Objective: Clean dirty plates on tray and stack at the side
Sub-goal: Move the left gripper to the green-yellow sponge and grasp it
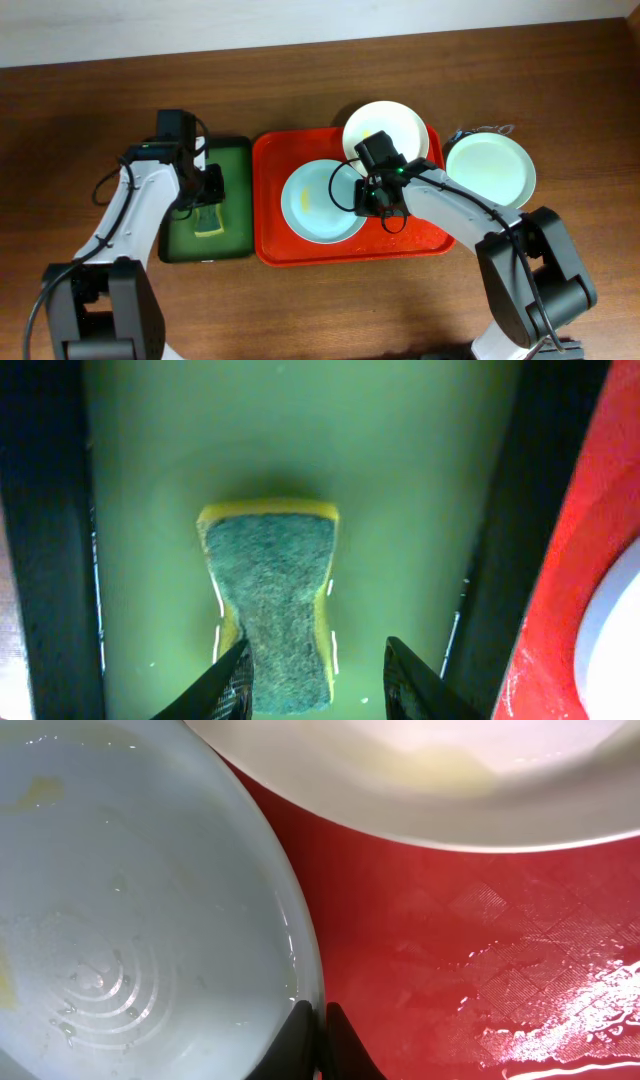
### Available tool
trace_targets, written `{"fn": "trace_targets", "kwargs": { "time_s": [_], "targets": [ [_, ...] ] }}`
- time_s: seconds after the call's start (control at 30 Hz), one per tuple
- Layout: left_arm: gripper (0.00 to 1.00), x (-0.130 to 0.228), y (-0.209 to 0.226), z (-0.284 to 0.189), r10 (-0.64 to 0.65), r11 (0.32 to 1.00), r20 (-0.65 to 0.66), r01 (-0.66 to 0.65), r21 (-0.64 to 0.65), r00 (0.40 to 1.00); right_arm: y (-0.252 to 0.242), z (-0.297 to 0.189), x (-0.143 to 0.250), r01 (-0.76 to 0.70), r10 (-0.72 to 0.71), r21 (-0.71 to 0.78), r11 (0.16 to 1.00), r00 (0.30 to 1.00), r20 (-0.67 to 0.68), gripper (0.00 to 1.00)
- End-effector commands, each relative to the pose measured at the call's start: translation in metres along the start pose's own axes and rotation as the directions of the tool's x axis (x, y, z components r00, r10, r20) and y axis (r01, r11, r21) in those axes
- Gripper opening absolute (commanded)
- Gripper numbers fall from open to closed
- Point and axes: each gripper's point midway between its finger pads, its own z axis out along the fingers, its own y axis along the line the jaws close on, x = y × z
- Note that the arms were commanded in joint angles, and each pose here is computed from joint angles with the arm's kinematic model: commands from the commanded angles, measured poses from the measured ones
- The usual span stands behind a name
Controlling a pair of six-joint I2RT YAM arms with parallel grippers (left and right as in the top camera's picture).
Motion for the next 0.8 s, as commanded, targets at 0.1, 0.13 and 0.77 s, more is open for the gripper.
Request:
{"fn": "trace_targets", "kwargs": {
  "time_s": [0.1,0.13,0.77],
  "targets": [
    [0.4,0.01,0.009,0.008,0.028,0.999,-0.021,-0.029,-0.046,0.999,-0.002,0.004,0.005,0.004,-0.004,0.013,1.0,1.0,-0.014,0.06],
    [0.4,0.015,0.011,0.011,0.028,0.998,-0.034,-0.03,-0.056,0.999,-0.002,0.004,0.005,0.005,-0.005,0.014,1.0,1.0,-0.015,0.05],
    [0.41,0.022,0.021,0.045,0.038,0.993,-0.049,-0.043,-0.105,0.998,-0.002,0.004,0.004,0.004,-0.004,0.011,1.0,1.0,-0.011,0.05]
  ]
}}
